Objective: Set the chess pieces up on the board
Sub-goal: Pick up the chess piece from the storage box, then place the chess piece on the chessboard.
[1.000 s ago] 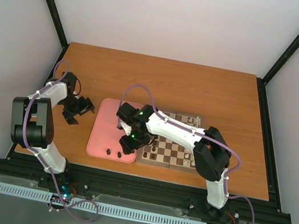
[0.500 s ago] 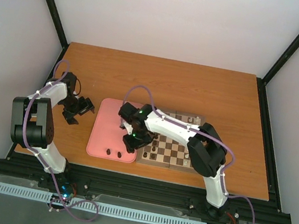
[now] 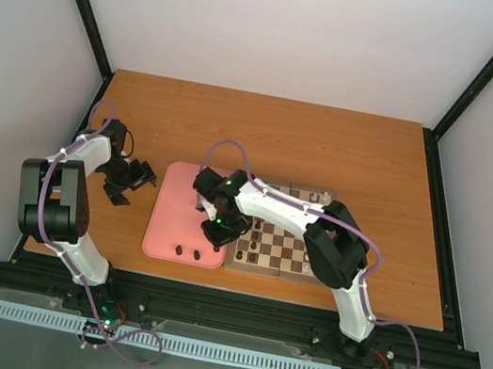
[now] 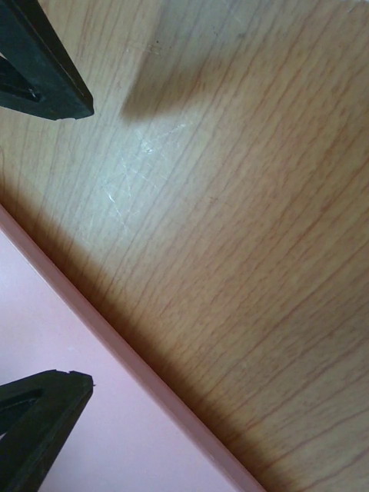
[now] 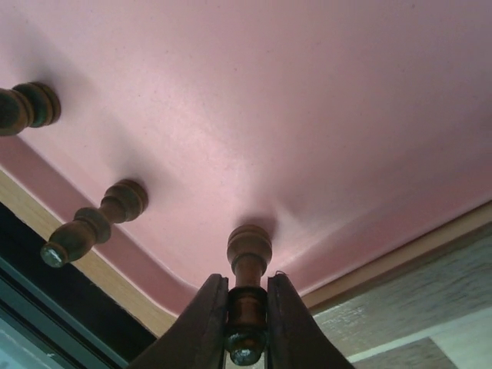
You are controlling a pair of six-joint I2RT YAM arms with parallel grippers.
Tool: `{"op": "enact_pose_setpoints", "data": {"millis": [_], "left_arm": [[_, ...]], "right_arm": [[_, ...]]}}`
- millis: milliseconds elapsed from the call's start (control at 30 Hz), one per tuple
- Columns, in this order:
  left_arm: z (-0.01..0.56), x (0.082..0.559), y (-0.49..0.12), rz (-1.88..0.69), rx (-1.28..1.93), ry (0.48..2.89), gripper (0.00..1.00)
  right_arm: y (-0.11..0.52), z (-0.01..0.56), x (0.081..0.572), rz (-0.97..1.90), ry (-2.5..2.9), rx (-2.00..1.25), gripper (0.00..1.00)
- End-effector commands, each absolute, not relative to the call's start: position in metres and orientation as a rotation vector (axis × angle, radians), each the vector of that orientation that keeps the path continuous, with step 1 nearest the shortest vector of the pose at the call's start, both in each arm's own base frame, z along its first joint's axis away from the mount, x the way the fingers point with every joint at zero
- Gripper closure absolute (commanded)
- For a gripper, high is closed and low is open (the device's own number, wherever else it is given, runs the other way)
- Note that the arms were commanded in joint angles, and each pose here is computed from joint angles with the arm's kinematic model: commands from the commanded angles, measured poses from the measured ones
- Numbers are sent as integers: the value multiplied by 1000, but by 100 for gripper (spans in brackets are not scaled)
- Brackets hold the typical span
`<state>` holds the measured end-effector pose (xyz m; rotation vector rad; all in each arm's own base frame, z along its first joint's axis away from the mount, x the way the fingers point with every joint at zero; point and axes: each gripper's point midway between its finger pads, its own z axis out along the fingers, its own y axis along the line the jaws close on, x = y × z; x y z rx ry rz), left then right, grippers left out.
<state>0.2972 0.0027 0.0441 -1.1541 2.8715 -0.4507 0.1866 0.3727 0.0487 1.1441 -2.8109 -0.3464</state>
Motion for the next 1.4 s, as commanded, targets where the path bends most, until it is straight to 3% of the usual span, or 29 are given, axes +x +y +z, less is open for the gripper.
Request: {"op": "enact_pose_setpoints", "data": {"millis": [0, 133, 367, 633, 1367], "left_arm": [[50, 310, 3, -479, -1121, 2851, 0], [49, 310, 3, -478, -1121, 2852, 0], [48, 309, 2, -486, -1122, 2853, 0], [49, 310, 2, -488, -1121, 2851, 0], [49, 313, 3, -483, -1119, 2853, 0]], "right_arm": [[370, 55, 197, -290, -2847, 1147, 92], [368, 73, 205, -257, -2895, 1156, 97], [342, 106, 228, -145, -2982, 1120, 97], [310, 93, 240, -84, -2996, 1038, 97], [299, 79, 271, -91, -3034, 1005, 96]]}}
